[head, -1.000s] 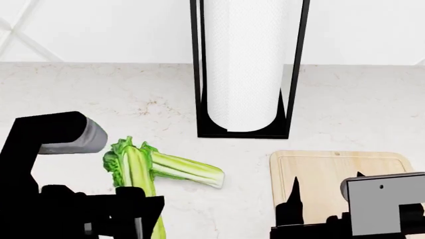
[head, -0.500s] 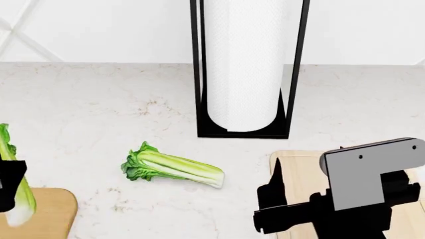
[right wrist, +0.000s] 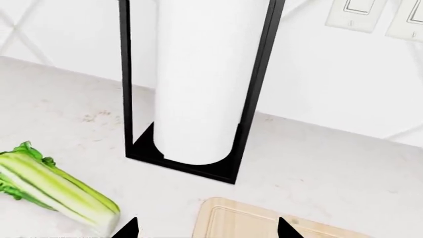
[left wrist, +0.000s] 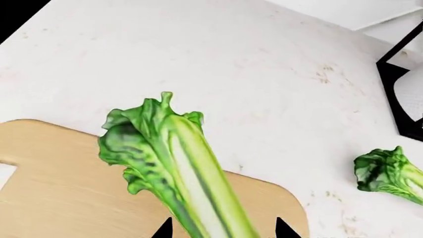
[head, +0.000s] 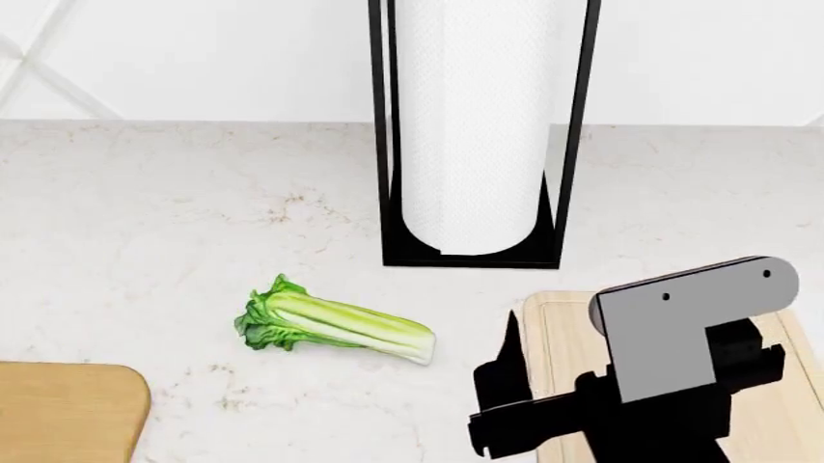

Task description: Place the celery and the celery on separate cutting boards.

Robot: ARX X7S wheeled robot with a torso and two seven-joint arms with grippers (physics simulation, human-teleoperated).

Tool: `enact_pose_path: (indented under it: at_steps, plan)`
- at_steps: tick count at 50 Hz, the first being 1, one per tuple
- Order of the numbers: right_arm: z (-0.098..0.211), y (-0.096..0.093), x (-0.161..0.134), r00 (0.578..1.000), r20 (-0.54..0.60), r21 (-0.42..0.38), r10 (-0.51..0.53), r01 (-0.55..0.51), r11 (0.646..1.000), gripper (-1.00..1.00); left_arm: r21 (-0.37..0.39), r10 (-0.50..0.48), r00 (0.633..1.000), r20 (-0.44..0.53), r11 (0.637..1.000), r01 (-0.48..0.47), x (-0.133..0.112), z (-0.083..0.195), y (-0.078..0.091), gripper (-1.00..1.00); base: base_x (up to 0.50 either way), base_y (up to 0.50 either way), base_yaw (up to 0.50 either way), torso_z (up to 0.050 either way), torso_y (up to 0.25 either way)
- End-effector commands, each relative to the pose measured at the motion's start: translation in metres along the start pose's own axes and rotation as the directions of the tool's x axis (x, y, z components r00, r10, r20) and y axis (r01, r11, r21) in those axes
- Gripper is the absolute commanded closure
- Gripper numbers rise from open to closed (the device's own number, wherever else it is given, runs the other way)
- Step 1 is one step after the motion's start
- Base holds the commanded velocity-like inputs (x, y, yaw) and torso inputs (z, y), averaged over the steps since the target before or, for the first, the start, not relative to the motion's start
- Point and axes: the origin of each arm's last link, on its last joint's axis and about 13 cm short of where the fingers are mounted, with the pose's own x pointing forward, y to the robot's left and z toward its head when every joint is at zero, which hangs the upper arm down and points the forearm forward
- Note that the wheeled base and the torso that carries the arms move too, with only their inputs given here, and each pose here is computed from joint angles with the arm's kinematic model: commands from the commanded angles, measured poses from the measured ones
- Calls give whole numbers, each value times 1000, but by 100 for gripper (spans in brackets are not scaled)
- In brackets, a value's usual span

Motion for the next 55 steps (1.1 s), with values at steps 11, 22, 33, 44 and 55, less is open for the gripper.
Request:
enact_pose_path:
  at_steps: [11, 22, 33, 44, 55]
  plan:
    - [-9, 1, 3, 1000, -26, 15, 5, -5, 1000, -100, -57, 74, 997, -25, 996, -76, 17, -4, 13, 100, 0, 0, 0, 0, 0]
    - [-11, -1, 5, 999, -44, 17, 17, -16, 1000, -100, -83, 82, 993, 80, 994, -75, -8, 6, 17, -100, 0, 0, 0, 0, 0]
    - [16, -1, 18, 994, -66, -33, 84, -87, 996, -100, -86, 87, 971, 221, 994, -70, -58, 21, 22, -100, 0, 0, 0, 0, 0]
    - [43, -3, 64, 950, -221, -125, 220, -251, 960, -100, 102, 46, 946, 321, 991, -83, -75, 33, 18, -100, 0, 0, 0, 0, 0]
    - [55, 3, 111, 821, -414, -164, 394, -493, 855, -100, 203, -7, 924, 382, 976, -77, -72, 27, 12, -100, 0, 0, 0, 0, 0]
